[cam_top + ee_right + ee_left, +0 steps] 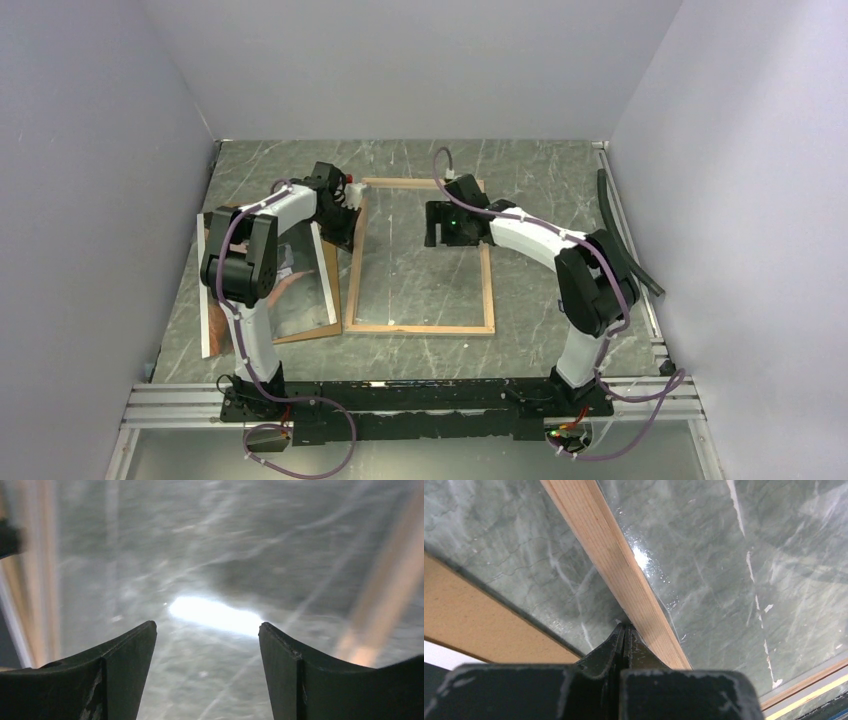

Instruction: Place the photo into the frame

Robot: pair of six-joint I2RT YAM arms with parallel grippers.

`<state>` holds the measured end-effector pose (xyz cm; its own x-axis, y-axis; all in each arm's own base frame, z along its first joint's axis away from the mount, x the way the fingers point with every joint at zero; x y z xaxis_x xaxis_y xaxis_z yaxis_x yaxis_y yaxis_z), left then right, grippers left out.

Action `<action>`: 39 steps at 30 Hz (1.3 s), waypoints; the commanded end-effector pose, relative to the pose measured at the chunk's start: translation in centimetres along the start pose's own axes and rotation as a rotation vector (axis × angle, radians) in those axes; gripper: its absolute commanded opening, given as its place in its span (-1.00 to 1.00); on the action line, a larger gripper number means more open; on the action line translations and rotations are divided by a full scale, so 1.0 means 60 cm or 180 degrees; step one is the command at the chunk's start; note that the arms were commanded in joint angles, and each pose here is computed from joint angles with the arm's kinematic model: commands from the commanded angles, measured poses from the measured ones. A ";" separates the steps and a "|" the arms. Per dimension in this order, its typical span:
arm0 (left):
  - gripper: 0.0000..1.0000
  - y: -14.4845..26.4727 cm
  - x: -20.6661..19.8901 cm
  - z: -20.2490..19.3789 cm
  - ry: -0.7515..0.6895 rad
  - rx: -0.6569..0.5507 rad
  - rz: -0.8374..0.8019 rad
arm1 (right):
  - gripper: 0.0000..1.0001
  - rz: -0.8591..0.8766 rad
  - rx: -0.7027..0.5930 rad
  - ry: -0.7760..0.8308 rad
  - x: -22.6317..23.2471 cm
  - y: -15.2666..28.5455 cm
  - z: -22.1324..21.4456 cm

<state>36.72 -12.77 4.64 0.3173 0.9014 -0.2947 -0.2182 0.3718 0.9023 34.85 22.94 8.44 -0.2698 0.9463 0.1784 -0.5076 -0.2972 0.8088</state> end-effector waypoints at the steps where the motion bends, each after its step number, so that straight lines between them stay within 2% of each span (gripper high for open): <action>1: -0.95 -0.013 -0.023 0.003 -0.0139 -0.0027 -0.0143 | 0.57 0.0835 -0.0317 -0.0025 0.095 0.059 0.044; 7: -0.95 -0.010 -0.022 0.002 -0.0148 -0.0040 -0.0130 | 0.57 0.0675 -0.0266 -0.0064 0.082 0.062 0.041; 15: -0.95 0.007 -0.011 0.006 -0.0112 -0.0085 -0.0108 | 0.63 -0.0036 -0.0212 -0.0179 -0.012 0.069 0.024; 20: -0.95 0.010 -0.006 0.006 -0.0094 -0.0093 -0.0109 | 0.64 -0.0249 -0.0122 -0.0151 -0.042 0.059 0.006; 29: -0.95 0.011 -0.008 0.004 -0.0086 -0.0084 -0.0129 | 0.64 -0.0397 -0.0019 -0.0182 -0.078 0.029 -0.007; 39: -0.95 0.010 -0.008 0.006 -0.0083 -0.0078 -0.0139 | 0.63 -0.0337 0.0136 -0.0215 -0.081 -0.005 -0.026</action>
<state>36.86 -13.00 4.72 0.3264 0.8908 -0.3162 -0.2203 0.3970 0.8910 34.47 17.97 6.81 -0.1461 0.9813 0.1250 -0.4800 -0.1808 0.8584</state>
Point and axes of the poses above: each gripper's point midway between its finger pads, its own y axis back along the fingers, its own x axis along the line the jaws close on, z = x × y, the point moved 3 cm from there along y, back along the fingers, and after that the axes turned 8 degrees about y, right-handed, at the moved point
